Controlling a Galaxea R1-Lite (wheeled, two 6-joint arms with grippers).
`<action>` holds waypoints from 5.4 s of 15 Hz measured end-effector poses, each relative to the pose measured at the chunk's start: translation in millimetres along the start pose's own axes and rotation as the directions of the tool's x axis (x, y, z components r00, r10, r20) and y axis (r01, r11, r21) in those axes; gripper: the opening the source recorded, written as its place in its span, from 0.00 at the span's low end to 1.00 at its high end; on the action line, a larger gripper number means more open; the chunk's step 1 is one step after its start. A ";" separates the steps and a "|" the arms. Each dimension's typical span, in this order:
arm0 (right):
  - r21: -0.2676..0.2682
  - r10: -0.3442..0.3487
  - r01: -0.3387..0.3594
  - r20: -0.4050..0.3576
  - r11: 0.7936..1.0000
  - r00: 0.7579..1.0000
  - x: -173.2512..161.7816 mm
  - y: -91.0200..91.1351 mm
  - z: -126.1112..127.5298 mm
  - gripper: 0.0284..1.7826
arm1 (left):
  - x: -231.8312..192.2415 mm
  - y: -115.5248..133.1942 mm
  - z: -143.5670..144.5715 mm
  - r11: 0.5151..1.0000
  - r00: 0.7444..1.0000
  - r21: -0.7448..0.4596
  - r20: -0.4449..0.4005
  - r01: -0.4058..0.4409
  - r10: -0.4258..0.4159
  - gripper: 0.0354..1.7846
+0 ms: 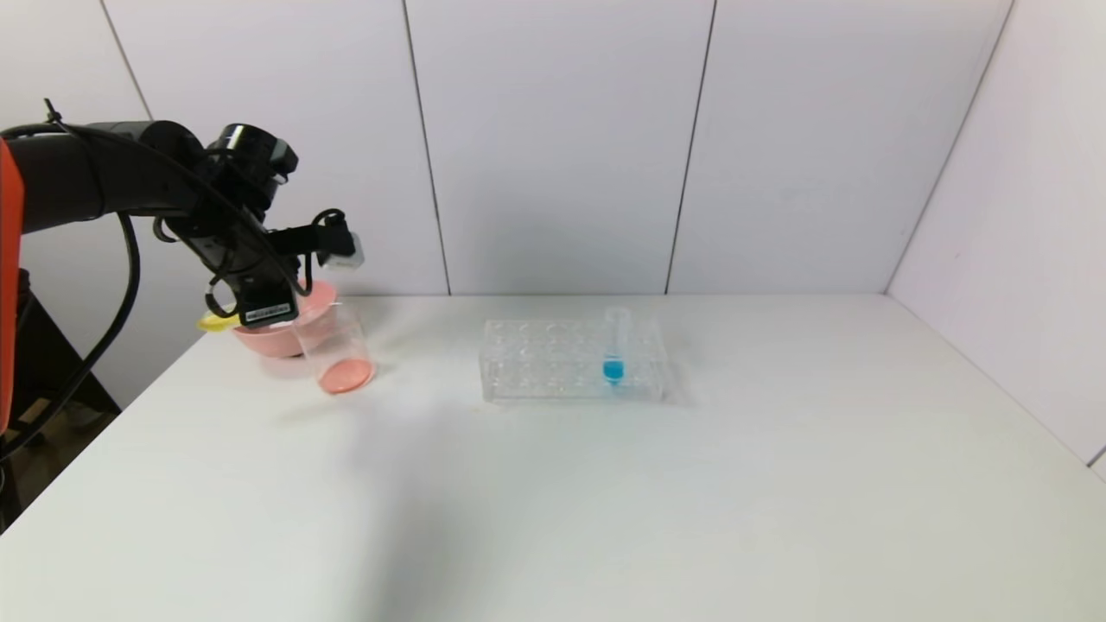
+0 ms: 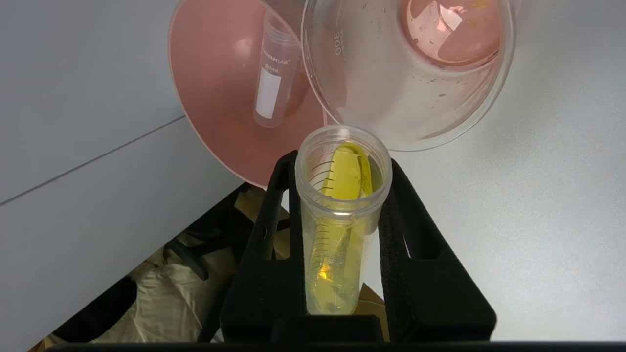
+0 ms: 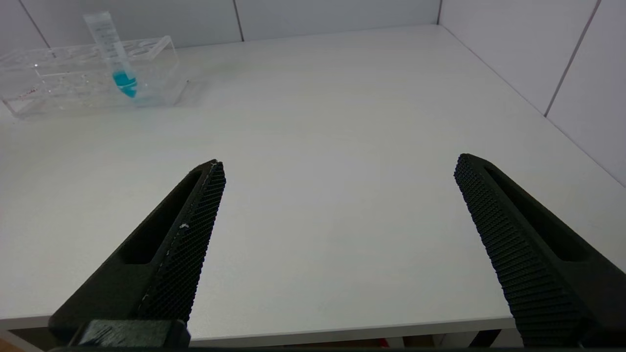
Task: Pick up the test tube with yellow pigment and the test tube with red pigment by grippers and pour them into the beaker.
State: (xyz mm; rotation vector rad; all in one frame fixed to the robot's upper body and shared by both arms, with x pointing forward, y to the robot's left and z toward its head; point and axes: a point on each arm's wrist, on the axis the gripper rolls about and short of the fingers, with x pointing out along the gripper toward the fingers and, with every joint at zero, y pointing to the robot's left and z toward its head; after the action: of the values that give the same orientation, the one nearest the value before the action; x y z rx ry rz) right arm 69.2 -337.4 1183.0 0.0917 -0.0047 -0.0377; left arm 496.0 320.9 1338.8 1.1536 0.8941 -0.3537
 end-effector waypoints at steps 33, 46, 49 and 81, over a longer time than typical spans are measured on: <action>0.000 0.000 0.000 0.000 1.000 1.000 0.0 0.0 0.0 0.96 | -5.8 -24.9 31.4 0.995 0.968 0.020 -0.230 -0.099 0.101 0.23; 0.000 0.000 0.000 0.000 1.000 1.000 0.0 0.0 0.0 0.96 | -76.5 -0.4 -57.1 0.319 0.904 -0.948 0.147 0.012 0.401 0.23; 0.000 0.000 0.000 0.000 1.000 1.000 0.0 0.0 0.0 0.96 | -54.6 -22.0 -65.4 0.250 0.821 -0.968 0.149 0.008 0.551 0.23; 0.000 0.000 0.000 0.000 1.000 1.000 0.0 0.0 0.0 0.96 | -88.5 -39.7 -66.6 0.270 0.557 -0.952 0.302 0.141 0.774 0.99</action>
State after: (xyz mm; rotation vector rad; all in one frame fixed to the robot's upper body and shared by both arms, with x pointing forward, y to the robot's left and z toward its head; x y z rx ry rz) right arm 69.2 -337.4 1183.0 0.0917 -0.0043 -0.0382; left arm 386.8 347.9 1373.0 -0.0430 -0.1070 0.1429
